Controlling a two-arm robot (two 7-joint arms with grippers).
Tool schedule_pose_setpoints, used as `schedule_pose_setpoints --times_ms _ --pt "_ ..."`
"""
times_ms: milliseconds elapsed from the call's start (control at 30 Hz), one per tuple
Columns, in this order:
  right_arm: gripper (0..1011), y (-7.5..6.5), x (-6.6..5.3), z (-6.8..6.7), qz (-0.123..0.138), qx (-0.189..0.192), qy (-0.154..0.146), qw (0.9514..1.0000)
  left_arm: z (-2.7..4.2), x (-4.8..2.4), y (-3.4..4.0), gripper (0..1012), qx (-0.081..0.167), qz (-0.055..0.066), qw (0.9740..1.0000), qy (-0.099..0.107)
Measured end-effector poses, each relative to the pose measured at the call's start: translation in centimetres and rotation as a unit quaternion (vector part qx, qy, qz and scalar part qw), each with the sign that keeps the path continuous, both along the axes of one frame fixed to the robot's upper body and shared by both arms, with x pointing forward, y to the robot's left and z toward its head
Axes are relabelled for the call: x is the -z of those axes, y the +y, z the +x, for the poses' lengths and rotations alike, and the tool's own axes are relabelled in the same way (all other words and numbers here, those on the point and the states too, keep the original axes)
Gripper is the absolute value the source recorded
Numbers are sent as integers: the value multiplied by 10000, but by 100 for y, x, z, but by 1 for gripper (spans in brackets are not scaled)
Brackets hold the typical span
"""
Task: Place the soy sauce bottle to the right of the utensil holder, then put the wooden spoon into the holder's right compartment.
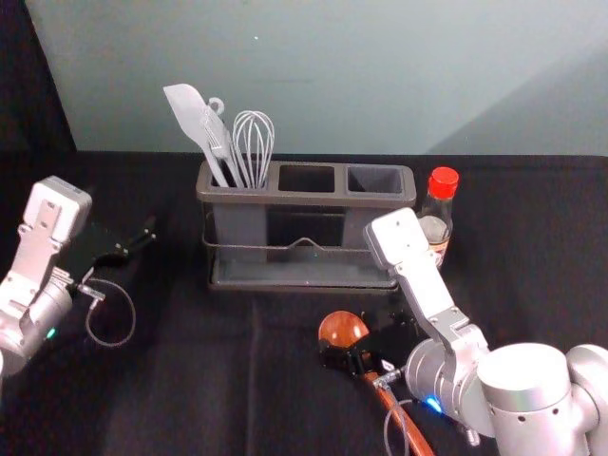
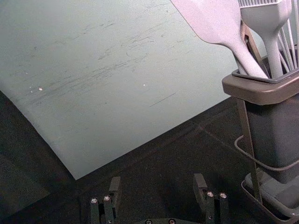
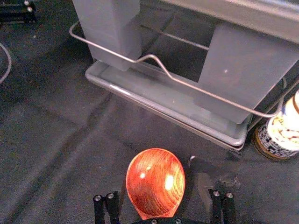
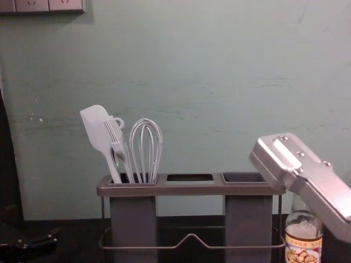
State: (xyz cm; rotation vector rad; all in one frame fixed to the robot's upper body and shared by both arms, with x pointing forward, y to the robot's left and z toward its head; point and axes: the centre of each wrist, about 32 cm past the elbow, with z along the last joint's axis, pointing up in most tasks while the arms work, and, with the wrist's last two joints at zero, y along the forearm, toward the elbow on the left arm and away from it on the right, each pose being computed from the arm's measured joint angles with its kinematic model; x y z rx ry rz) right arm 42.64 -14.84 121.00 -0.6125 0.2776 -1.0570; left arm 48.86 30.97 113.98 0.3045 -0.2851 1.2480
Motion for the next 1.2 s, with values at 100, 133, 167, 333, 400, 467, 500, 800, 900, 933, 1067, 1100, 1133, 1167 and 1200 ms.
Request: schedule_pose_setpoints --times_ms 100,133,167,333,400,467,500,800,900,933,1067,1100,1133,1167,1200 --pt "1003 5 18 20 -25 -18 56 10000 0 0 0 1000 0 0 10000 0" --pt "1003 8 27 29 -31 -29 77 10000 0 0 0 1000 0 0 10000 0" --pt "1003 10 31 33 -36 -32 86 10000 0 0 0 1000 0 0 10000 0" --pt "1003 28 62 66 -71 -68 139 9999 0 0 0 1000 0 -1 10000 0" --pt "1003 36 75 73 -83 -90 153 9998 0 0 0 1000 0 -1 10000 0" --pt "1003 41 89 87 -98 -120 157 9998 0 0 0 1000 0 0 10000 0" --pt "1003 44 95 92 -106 -127 161 9997 0 0 0 1000 0 0 10000 0" --pt "1003 72 147 119 -151 -153 90 9997 0 0 0 1000 0 0 10000 0" --pt "1003 73 160 120 -134 -145 47 9998 0 0 0 1000 0 0 10000 0" --pt "1003 72 162 121 -129 -142 35 9998 0 0 0 1000 0 0 10000 0" --pt "1003 63 177 129 -95 -133 -4 9999 0 0 0 1000 0 0 10000 0" --pt "1003 61 180 132 -90 -132 -10 9999 0 0 0 1000 0 0 10000 0" --pt "1003 59 184 134 -87 -130 -10 9999 0 0 0 1000 0 0 10000 0" --pt "1003 58 187 137 -82 -130 -9 9999 0 0 0 1000 0 0 10000 0" --pt "1003 57 189 140 -77 -133 -8 9999 0 0 0 1000 0 0 10000 0"
